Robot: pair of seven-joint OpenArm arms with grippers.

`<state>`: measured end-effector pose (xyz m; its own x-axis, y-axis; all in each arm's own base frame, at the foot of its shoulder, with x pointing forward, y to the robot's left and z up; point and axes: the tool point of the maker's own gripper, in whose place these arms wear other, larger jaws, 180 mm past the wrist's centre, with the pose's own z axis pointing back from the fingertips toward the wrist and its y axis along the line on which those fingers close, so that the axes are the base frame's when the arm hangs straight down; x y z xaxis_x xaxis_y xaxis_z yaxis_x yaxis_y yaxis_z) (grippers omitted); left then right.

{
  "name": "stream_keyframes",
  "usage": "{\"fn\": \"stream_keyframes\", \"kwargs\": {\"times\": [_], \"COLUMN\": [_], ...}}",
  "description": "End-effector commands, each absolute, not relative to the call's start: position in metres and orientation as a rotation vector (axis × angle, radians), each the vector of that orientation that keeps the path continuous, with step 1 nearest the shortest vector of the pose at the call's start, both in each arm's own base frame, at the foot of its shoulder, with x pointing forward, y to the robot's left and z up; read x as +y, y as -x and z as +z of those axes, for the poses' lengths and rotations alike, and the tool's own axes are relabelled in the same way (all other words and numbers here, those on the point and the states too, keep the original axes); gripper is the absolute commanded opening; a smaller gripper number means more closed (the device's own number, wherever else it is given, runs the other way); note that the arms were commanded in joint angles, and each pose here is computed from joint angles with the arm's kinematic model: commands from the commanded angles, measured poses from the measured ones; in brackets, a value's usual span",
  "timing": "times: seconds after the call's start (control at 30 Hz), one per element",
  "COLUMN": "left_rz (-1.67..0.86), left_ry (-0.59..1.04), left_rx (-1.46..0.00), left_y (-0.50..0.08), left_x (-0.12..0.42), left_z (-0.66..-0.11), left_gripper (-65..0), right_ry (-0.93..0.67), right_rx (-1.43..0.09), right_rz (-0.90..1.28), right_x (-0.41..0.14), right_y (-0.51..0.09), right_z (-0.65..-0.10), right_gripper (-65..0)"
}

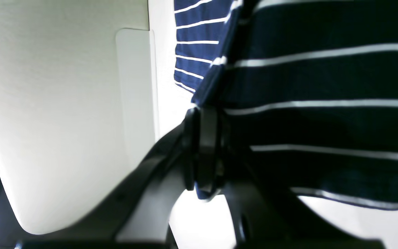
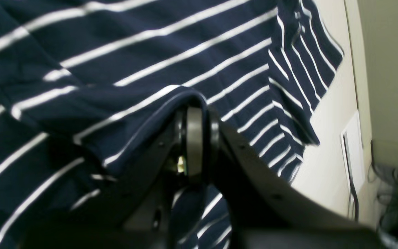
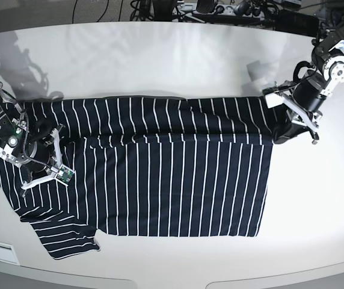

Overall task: Fold the T-shirt properly
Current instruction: 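Release the folded edge and reposition the right gripper onto the sleeve fabric, then open the left gripper and move it to the folded shirt's side edge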

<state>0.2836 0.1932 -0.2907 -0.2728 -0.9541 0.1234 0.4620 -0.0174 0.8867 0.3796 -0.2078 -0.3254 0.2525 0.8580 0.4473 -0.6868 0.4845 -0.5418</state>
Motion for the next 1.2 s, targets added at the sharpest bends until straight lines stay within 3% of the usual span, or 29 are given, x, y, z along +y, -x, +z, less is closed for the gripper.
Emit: {"fn": "stream_keyframes", "kwargs": {"times": [0.0, 0.13, 0.43, 0.57, 0.67, 0.73, 0.83, 0.97, 1.03, 1.1, 1.13, 1.17], "left_rz": [-1.571, -1.577, -1.587, -1.54, -1.477, -1.438, -1.362, -1.284, -1.249, -1.168, -1.12, -1.096], "left_ry": [-0.685, -0.663, -0.676, -0.712, -0.782, -0.809, -0.802, -0.733, -0.749, -0.795, -0.821, -0.841], "left_rx": [-1.096, -1.08, -1.086, -1.158, -1.257, -1.304, -1.339, -1.312, -1.342, -1.416, -1.459, -1.491], "left_y": [-0.288, -0.281, -0.282, -0.288, -0.299, -0.306, -0.311, -0.311, -0.312, -0.315, -0.316, -0.317], "left_x": [0.196, 0.196, 0.195, 0.194, 0.194, 0.195, 0.198, 0.203, 0.205, 0.21, 0.213, 0.214], "left_z": [-0.279, -0.286, -0.284, -0.271, -0.249, -0.236, -0.228, -0.235, -0.228, -0.212, -0.202, -0.195], "left_gripper": [-65.0, -65.0, -65.0, -65.0, -42.9, -35.8, -35.9, -36.2, -44.0, -61.0, -65.0, -65.0], "right_ry": [0.329, 0.464, 0.484, 0.477, 0.485, 0.503, 0.512, 0.513, 0.513, 0.518, 0.533, 0.556], "right_rx": [-0.825, -0.835, -0.817, -0.806, -0.816, -0.837, -0.845, -0.843, -0.843, -0.851, -0.872, -0.903], "right_rz": [1.035, 0.986, 0.953, 0.957, 0.939, 0.904, 0.886, 0.886, 0.886, 0.873, 0.838, 0.784], "right_x": [-0.22, -0.24, -0.246, -0.246, -0.248, -0.251, -0.253, -0.253, -0.253, -0.254, -0.256, -0.26], "right_y": [-0.394, -0.404, -0.403, -0.399, -0.401, -0.404, -0.405, -0.405, -0.405, -0.406, -0.408, -0.412], "right_z": [-0.304, -0.295, -0.296, -0.302, -0.3, -0.295, -0.294, -0.294, -0.294, -0.292, -0.289, -0.283], "right_gripper": [-65.0, -65.0, -65.0, -65.0, -64.8, -55.2, -46.4, -46.0, -46.0, -46.1, -46.2, -48.6]}}
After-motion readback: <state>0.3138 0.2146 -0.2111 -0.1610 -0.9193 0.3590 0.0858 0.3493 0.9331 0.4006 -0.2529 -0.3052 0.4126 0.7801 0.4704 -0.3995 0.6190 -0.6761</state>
